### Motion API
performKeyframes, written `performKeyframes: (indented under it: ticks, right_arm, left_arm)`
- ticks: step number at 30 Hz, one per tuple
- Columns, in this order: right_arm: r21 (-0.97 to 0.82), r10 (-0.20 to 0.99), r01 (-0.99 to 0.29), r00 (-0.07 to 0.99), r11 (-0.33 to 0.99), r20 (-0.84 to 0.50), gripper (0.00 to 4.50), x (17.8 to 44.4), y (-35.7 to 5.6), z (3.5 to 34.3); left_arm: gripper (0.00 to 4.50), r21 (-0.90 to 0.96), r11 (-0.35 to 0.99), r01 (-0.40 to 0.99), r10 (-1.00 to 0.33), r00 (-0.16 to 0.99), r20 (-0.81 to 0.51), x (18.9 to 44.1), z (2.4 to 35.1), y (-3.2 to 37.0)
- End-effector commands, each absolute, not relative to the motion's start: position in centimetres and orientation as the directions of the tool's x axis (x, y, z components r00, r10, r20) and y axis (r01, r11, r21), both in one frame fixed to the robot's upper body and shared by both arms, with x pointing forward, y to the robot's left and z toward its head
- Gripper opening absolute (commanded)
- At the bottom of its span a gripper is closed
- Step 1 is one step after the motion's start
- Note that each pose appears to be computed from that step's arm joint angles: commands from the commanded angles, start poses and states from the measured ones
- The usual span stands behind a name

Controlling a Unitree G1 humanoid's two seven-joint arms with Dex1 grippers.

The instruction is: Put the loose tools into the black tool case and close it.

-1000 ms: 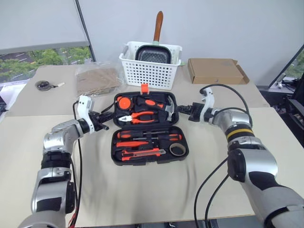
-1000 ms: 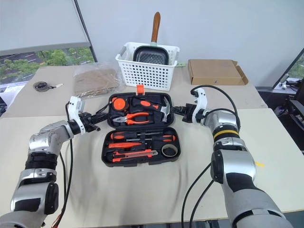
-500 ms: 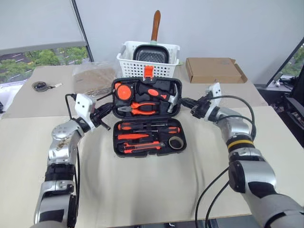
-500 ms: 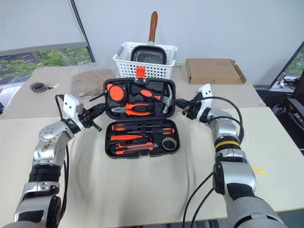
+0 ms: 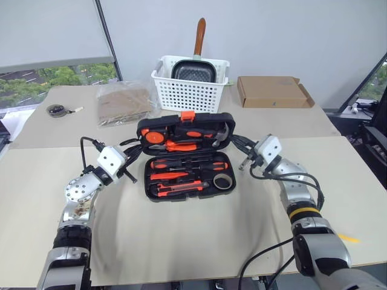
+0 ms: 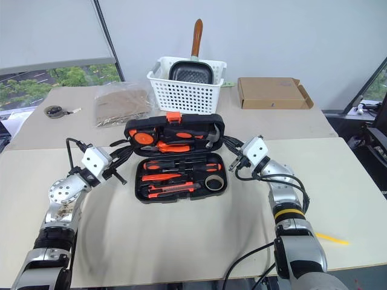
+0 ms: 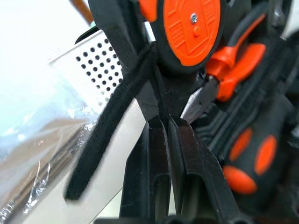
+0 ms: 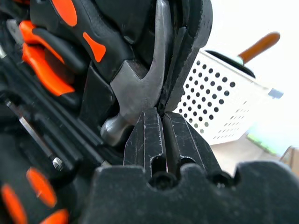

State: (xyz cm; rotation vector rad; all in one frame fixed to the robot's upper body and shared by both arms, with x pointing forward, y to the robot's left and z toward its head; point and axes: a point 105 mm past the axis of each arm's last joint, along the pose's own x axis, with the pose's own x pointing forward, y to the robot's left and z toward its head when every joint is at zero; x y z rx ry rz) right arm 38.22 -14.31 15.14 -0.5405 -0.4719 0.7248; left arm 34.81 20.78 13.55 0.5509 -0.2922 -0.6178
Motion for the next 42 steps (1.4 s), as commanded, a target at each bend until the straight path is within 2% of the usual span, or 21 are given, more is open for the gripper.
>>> performKeyframes:
  ticks: [1, 3, 4, 7, 8, 9, 10, 11, 15, 18, 24, 29, 31, 34, 37, 39, 42]
  right_arm:
    - [-0.681, 0.754, -0.456, 0.619, 0.572, 0.219, 0.73, 36.9, -15.0, 15.7]
    - [-0.671, 0.772, -0.505, 0.615, 0.543, 0.162, 1.20, 36.2, -15.8, 14.6]
    - [-0.662, 0.790, -0.550, 0.605, 0.509, 0.105, 1.65, 35.6, -16.3, 13.8]
    - [-0.570, 0.839, -0.745, 0.518, 0.345, -0.169, 2.62, 32.5, -18.9, 11.0]
    - [-0.528, 0.845, -0.791, 0.483, 0.308, -0.230, 3.17, 31.5, -19.5, 10.5]
    - [-0.469, 0.847, -0.836, 0.448, 0.284, -0.285, 3.31, 30.5, -20.2, 10.0]
    - [-0.394, 0.847, -0.882, 0.403, 0.258, -0.346, 3.70, 29.3, -20.8, 9.5]
    - [-0.326, 0.850, -0.916, 0.355, 0.234, -0.389, 4.00, 28.2, -21.1, 9.3]
    - [-0.121, 0.880, -0.978, 0.207, 0.171, -0.428, 4.00, 25.2, -19.1, 9.5]
    - [-0.051, 0.901, -0.986, 0.164, 0.157, -0.403, 4.00, 24.4, -16.5, 9.5]
    - [-0.062, 0.900, -0.952, 0.305, 0.301, -0.310, 4.00, 27.3, -12.5, 9.7]
    - [-0.150, 0.818, -0.836, 0.549, 0.529, -0.172, 4.00, 32.9, -11.8, 11.6]
    - [-0.173, 0.769, -0.774, 0.629, 0.609, -0.113, 4.00, 34.8, -11.8, 12.5]
    - [-0.211, 0.710, -0.703, 0.702, 0.679, -0.056, 4.00, 36.8, -11.8, 13.2]
    - [-0.193, 0.647, -0.634, 0.762, 0.749, 0.005, 4.00, 38.4, -11.5, 13.9]
    - [-0.191, 0.625, -0.609, 0.780, 0.770, 0.028, 4.00, 38.8, -11.4, 14.1]
    - [-0.177, 0.633, -0.619, 0.774, 0.765, 0.029, 4.00, 38.0, -11.4, 14.0]
  left_arm:
    - [1.39, 0.592, 0.588, 0.552, -0.703, 0.710, 0.036, 32.5, 12.5, 20.7]
    - [1.99, 0.601, 0.565, 0.566, -0.718, 0.695, 0.021, 31.3, 11.9, 21.1]
    - [2.43, 0.600, 0.565, 0.566, -0.716, 0.698, 0.017, 30.7, 11.7, 21.6]
    - [3.44, 0.562, 0.590, 0.580, -0.690, 0.724, -0.023, 28.2, 10.2, 23.9]
    - [3.99, 0.557, 0.590, 0.584, -0.682, 0.730, -0.042, 27.5, 9.8, 24.5]
    - [4.16, 0.552, 0.597, 0.581, -0.663, 0.746, -0.068, 26.9, 9.2, 25.4]
    - [4.49, 0.537, 0.630, 0.561, -0.622, 0.778, -0.084, 26.6, 8.7, 26.7]
    - [4.50, 0.526, 0.659, 0.538, -0.584, 0.806, -0.093, 26.5, 8.4, 27.8]
    - [4.50, 0.462, 0.788, 0.406, -0.446, 0.895, -0.025, 28.5, 9.3, 30.5]
    - [4.50, 0.426, 0.821, 0.381, -0.443, 0.895, 0.055, 31.0, 11.6, 29.7]
    - [4.50, 0.329, 0.875, 0.356, -0.450, 0.848, 0.280, 35.8, 19.1, 27.1]
    - [4.50, 0.383, 0.747, 0.543, -0.659, 0.682, 0.318, 37.4, 23.2, 20.2]
    - [4.50, 0.369, 0.686, 0.627, -0.727, 0.616, 0.304, 37.7, 23.5, 17.6]
    - [4.50, 0.356, 0.635, 0.686, -0.771, 0.589, 0.240, 38.5, 22.4, 15.2]
    - [4.50, 0.330, 0.573, 0.750, -0.816, 0.561, 0.140, 39.2, 19.9, 12.9]
    - [4.50, 0.308, 0.541, 0.783, -0.836, 0.539, 0.100, 39.4, 18.8, 11.9]
    - [4.50, 0.298, 0.517, 0.802, -0.848, 0.527, 0.052, 39.7, 17.6, 11.1]
